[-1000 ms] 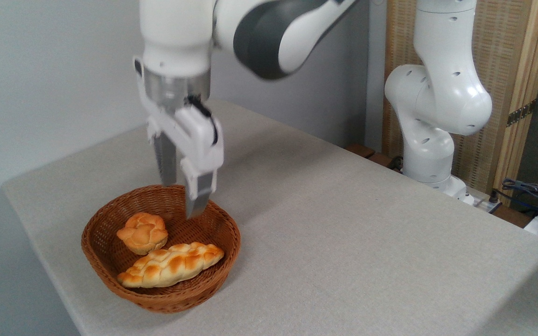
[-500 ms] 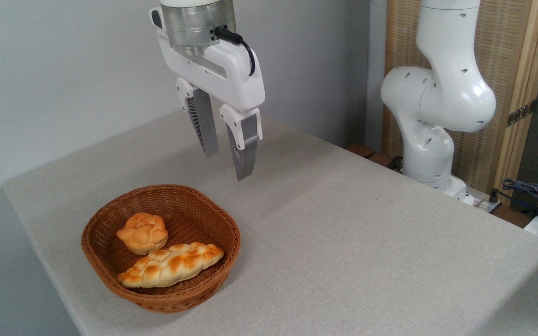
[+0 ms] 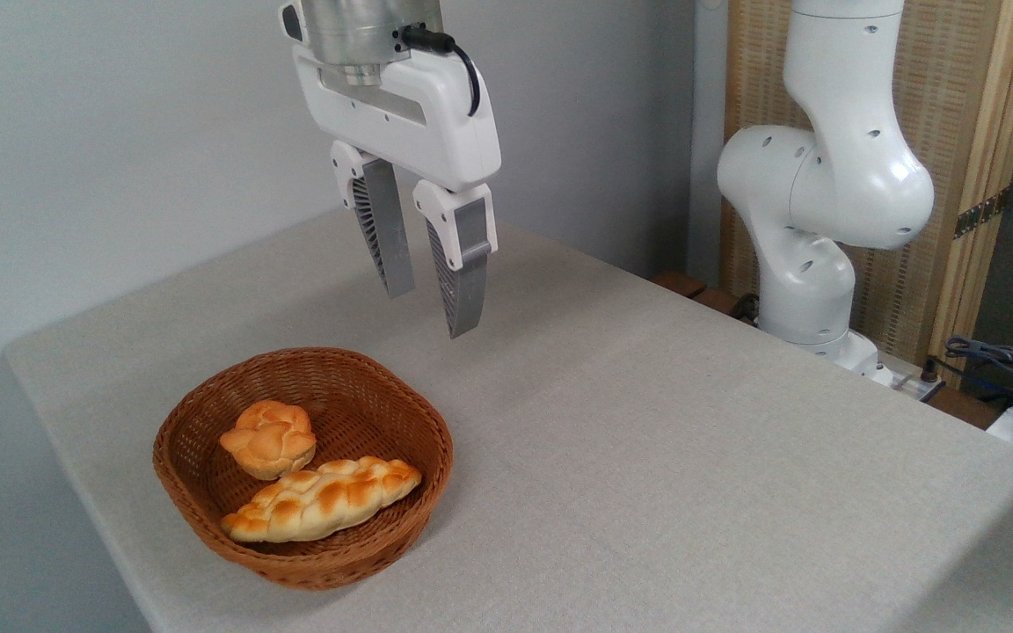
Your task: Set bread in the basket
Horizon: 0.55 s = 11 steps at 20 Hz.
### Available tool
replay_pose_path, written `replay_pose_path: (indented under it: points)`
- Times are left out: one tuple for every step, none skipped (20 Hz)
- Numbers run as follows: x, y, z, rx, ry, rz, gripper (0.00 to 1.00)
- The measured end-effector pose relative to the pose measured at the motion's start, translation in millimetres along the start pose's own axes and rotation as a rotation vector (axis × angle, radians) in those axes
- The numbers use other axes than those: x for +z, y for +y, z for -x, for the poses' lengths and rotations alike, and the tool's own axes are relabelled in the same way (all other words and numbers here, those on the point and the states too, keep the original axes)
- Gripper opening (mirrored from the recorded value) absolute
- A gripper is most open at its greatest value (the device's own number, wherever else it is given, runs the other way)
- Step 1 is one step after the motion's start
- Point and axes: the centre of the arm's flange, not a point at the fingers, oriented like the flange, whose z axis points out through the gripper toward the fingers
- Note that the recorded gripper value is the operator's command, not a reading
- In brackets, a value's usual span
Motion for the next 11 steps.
replay_pose_path:
  points:
    - [-1.4, 0.9, -1.3, 0.000, 0.009, 0.005, 1.00]
    - [-3.0, 1.4, -2.1, -0.001, 0.017, 0.009, 1.00]
    - [-4.1, 1.2, -2.5, -0.001, 0.020, 0.008, 1.00]
    - [-4.6, 0.8, -3.0, -0.001, 0.020, 0.007, 1.00]
    - [-4.9, 0.3, -3.6, -0.001, 0.020, 0.008, 1.00]
    - [-4.6, -0.2, -4.3, 0.000, 0.018, 0.010, 1.00]
    - [-4.3, -1.0, -5.0, 0.000, 0.016, 0.012, 1.00]
    - [-3.6, -1.8, -5.9, 0.000, 0.012, 0.016, 1.00]
    - [-2.8, -1.6, -5.9, 0.000, 0.006, 0.022, 1.00]
    - [-2.0, -1.1, -5.4, 0.000, -0.002, 0.029, 1.00]
    - [-1.5, -0.6, -4.9, 0.000, -0.007, 0.035, 1.00]
